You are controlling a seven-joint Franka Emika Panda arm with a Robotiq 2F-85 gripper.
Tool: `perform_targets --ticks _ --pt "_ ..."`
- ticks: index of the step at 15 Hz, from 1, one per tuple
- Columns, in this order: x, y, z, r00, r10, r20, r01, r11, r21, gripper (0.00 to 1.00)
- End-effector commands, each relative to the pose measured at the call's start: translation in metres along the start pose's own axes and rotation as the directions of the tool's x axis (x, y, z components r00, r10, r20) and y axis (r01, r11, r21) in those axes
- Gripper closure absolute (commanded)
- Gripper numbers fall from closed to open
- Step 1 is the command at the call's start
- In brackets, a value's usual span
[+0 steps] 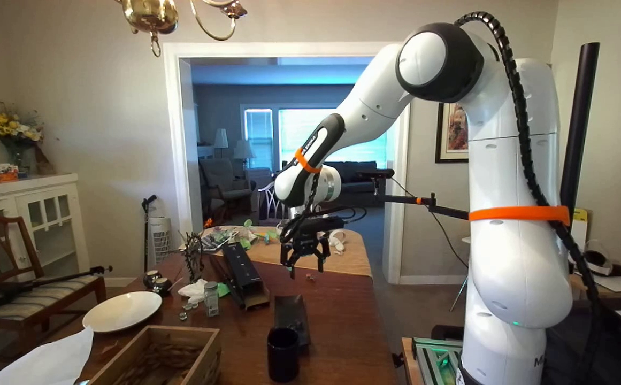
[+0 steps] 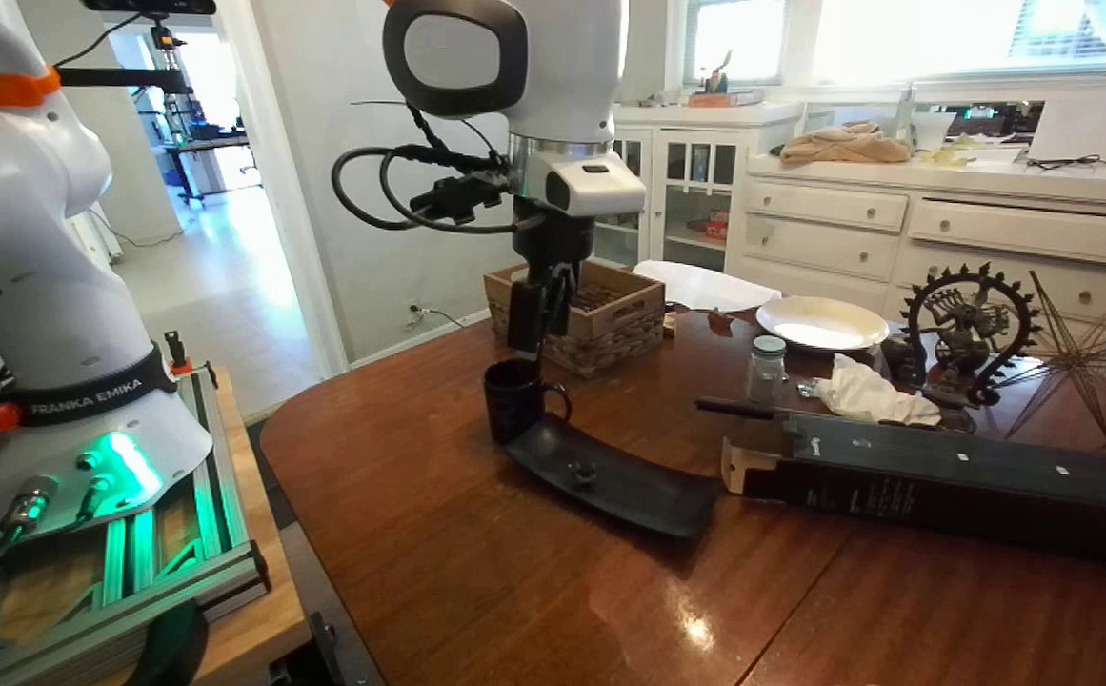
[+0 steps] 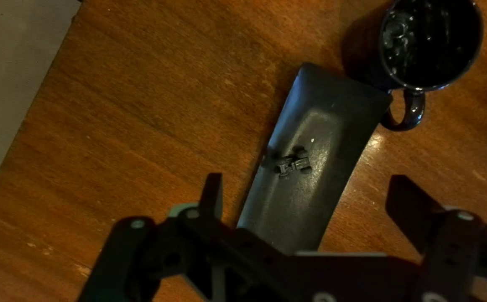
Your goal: Pick up the toy on the tray and put it back down
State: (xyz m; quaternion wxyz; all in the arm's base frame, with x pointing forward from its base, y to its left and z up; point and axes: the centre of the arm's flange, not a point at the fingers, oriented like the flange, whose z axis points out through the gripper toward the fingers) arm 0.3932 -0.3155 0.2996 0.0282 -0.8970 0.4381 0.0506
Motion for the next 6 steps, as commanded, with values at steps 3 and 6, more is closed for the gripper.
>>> perform_targets --ticks 3,6 --pt "-0.0124 0.0089 0.0031 0.997 -0.081 -0.018 0.081 0.997 0.005 0.0" --pt "-0.0033 0.0033 0.0043 0.998 -0.058 -0.003 0.058 0.998 0.001 0.0"
